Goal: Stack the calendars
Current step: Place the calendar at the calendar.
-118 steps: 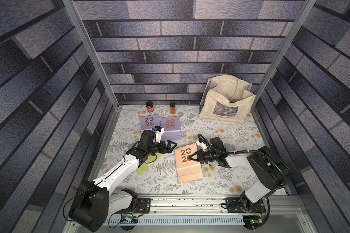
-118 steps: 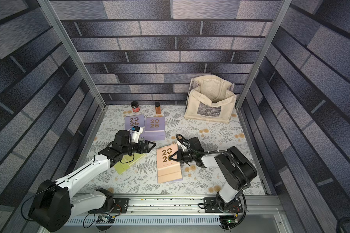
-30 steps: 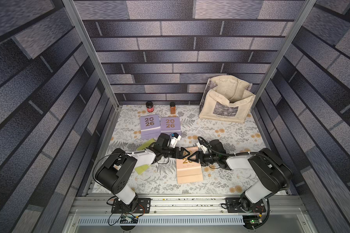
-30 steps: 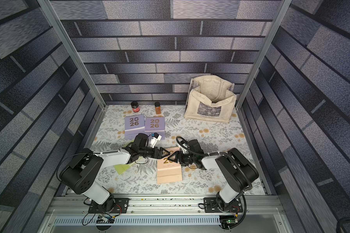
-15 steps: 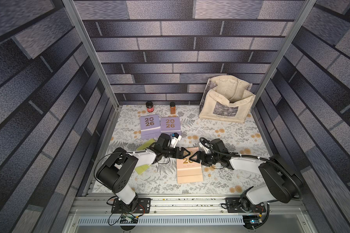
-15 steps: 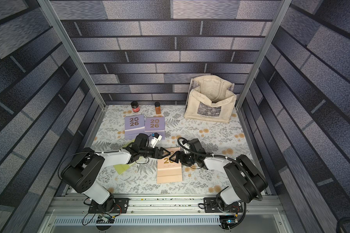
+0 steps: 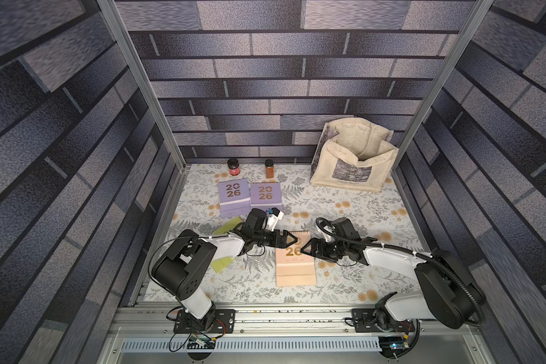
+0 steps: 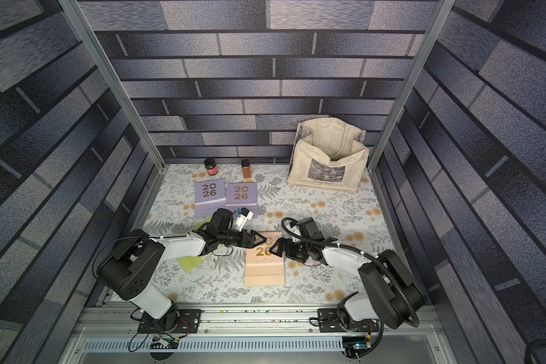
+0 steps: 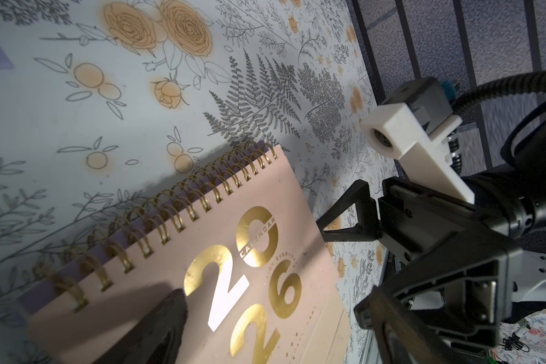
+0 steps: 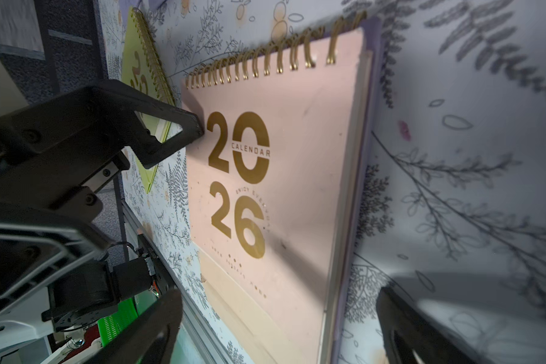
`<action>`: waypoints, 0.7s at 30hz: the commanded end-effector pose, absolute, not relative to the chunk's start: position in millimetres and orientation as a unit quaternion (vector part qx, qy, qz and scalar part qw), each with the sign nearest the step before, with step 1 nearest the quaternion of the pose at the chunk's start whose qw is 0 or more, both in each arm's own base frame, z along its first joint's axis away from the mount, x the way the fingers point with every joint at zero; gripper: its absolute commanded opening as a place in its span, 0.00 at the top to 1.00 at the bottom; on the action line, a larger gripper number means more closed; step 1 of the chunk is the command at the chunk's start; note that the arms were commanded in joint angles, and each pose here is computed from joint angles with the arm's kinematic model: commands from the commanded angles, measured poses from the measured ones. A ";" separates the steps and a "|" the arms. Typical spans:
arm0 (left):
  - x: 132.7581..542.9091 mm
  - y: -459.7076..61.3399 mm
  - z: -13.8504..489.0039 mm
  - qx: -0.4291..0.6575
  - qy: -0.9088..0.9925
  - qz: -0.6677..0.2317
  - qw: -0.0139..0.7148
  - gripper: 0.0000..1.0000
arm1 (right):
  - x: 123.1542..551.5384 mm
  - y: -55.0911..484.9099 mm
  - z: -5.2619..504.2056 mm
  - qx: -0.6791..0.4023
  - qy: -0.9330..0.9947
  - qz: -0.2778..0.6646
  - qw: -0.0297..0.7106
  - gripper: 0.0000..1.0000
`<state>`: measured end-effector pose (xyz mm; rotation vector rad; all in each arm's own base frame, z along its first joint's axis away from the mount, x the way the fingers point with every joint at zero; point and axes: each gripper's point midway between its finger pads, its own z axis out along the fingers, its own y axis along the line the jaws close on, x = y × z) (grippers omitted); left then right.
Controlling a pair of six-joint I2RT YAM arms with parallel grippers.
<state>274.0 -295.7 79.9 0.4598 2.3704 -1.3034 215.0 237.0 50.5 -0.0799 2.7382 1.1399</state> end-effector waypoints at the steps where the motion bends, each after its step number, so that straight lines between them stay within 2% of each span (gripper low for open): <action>1: 262.8 -282.6 42.2 0.129 0.884 -0.425 0.144 0.07 | 214.1 228.2 53.3 -0.032 0.928 0.360 0.092 0.01; 8: 267.7 -283.8 55.2 0.141 0.882 -0.421 0.157 0.06 | 221.7 218.2 85.3 -0.052 0.932 0.330 0.136 0.00; 15: 276.5 -280.8 101.5 0.169 0.870 -0.412 0.211 0.03 | 233.1 215.2 135.2 -0.068 0.925 0.321 0.189 0.00; 21: 295.3 -237.8 145.8 0.152 0.875 -0.369 0.275 0.00 | 240.8 231.1 149.6 -0.070 0.923 0.316 0.207 0.00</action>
